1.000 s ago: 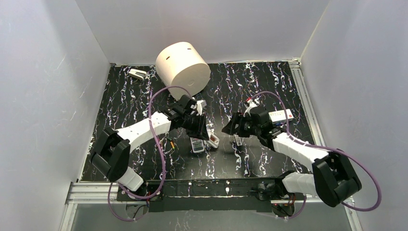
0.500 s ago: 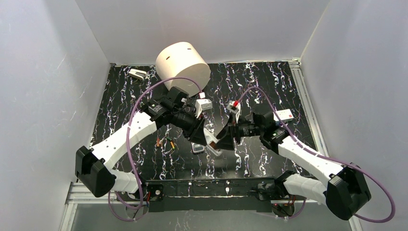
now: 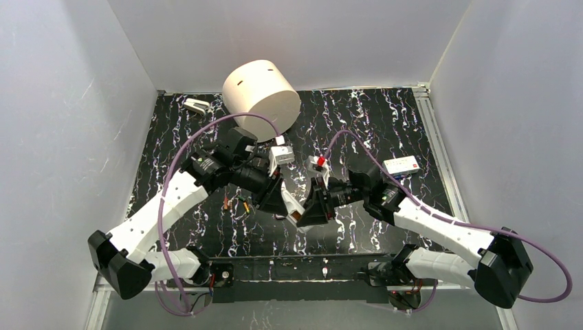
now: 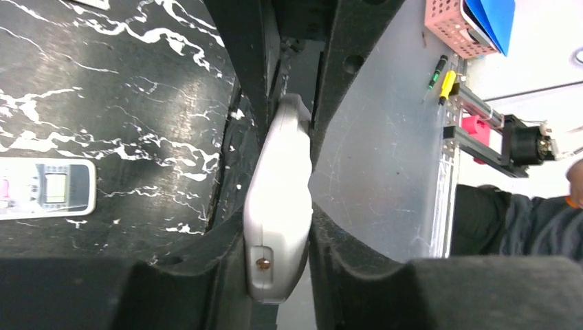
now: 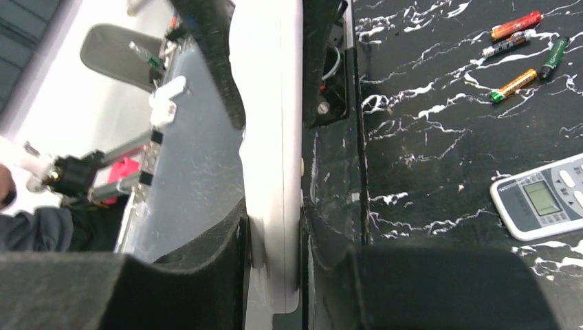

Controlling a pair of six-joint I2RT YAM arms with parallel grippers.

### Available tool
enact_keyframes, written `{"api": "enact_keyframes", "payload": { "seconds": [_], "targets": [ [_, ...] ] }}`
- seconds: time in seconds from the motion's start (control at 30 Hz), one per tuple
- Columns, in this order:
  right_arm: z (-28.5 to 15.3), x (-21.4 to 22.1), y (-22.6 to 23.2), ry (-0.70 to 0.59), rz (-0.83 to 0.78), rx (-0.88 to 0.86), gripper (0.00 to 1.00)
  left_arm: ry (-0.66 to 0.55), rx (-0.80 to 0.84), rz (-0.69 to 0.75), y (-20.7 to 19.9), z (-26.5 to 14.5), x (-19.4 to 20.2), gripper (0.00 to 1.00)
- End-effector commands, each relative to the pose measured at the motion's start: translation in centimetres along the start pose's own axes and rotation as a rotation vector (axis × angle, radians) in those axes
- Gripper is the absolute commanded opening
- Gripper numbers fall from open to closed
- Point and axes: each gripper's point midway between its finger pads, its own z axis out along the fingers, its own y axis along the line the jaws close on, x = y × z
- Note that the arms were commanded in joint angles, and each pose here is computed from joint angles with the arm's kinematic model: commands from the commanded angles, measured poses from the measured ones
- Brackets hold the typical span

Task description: Load the batteries into the remote control

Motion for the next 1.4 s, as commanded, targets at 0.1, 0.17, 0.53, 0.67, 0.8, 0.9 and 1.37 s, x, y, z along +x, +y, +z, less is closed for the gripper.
{"api": "enact_keyframes", "payload": {
  "seconds": [0.1,0.17,0.53,0.67,0.8,0.9,1.37],
  "targets": [
    [0.0,-5.9,0.4,-0.258,0.028,0.055,0.15,-0.316,-0.059,0.091,-2.6,-3.0,-5.9,0.63],
    [0.0,-7.0,0.0,-0.347,0.068,0.065,0.15,-0.477,-0.136,-0.005,-1.9,-4.0,-8.2,0.7],
    [0.6,-10.0,1.2,-0.465,0.13,-0.079,0.17,-0.81,-0.074,-0.187,-3.4,-6.9,-11.7,0.61],
    [0.7,-10.6,1.6,-0.472,0.132,-0.104,0.18,-0.769,-0.052,-0.162,-3.4,-6.1,-11.1,0.45],
    [0.7,-11.1,2.1,-0.478,0.134,-0.133,0.19,-0.708,-0.01,-0.134,-3.8,-5.2,-10.5,0.4],
    [0.8,-11.1,2.2,-0.471,0.134,-0.143,0.19,-0.707,-0.011,-0.117,-3.9,-5.3,-10.5,0.29],
    [0.8,-9.7,-6.4,-0.387,0.172,0.33,0.88,-0.84,-0.862,-0.269,9.0,-12.1,-7.4,0.0]
  ]
}}
